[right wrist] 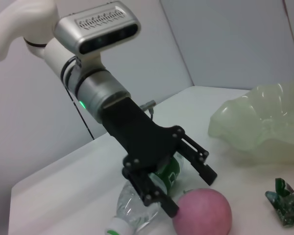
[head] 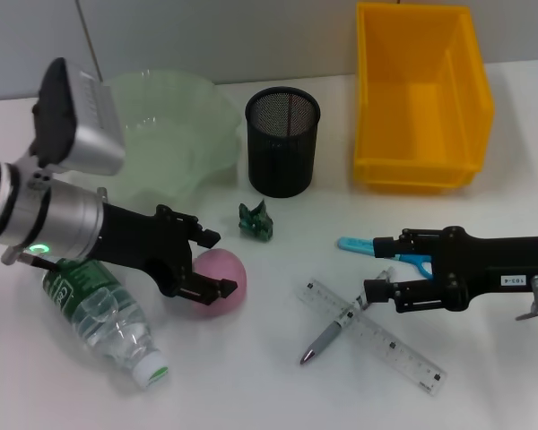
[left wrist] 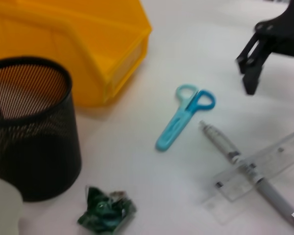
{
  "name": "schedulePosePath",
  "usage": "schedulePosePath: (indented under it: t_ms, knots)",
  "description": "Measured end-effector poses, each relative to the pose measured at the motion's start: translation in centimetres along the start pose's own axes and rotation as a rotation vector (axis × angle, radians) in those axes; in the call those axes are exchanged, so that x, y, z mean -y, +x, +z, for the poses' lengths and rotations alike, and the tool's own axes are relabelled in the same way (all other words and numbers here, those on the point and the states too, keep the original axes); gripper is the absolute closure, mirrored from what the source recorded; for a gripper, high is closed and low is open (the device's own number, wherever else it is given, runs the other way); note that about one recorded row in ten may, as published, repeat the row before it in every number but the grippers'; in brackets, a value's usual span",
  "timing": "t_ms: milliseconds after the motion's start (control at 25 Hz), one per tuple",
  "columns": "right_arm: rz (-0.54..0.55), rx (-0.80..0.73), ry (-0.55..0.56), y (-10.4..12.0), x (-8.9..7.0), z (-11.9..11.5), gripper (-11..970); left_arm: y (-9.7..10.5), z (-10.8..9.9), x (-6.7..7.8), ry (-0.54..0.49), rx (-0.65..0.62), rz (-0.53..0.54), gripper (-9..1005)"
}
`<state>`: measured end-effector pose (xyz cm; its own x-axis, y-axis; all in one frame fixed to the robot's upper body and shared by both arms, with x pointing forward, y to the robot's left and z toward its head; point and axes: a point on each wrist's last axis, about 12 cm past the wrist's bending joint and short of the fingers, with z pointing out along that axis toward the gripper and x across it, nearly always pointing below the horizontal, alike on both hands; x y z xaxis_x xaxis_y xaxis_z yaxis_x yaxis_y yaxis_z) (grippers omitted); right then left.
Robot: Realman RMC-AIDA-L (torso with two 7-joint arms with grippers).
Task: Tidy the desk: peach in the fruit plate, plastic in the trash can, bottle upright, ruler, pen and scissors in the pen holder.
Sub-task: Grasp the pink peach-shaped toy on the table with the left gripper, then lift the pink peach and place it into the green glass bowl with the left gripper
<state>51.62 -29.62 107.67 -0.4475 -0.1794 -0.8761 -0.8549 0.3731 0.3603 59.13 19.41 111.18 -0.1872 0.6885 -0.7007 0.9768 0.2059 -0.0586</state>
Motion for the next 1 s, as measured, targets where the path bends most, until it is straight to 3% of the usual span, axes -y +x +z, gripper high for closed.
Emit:
schedulePosePath:
  t_ms: [640,1000]
  knots:
    - [-0.008,-0.004,-0.006,-0.39,0.13,0.17,145,-0.19,1.05,-0.19,-0.019,-0.112,-0.048,227]
    - [-0.008,-0.005,-0.006,-0.39,0.14,0.14,145,-0.19,1.01,-0.16,-0.023,-0.110,-0.064,482]
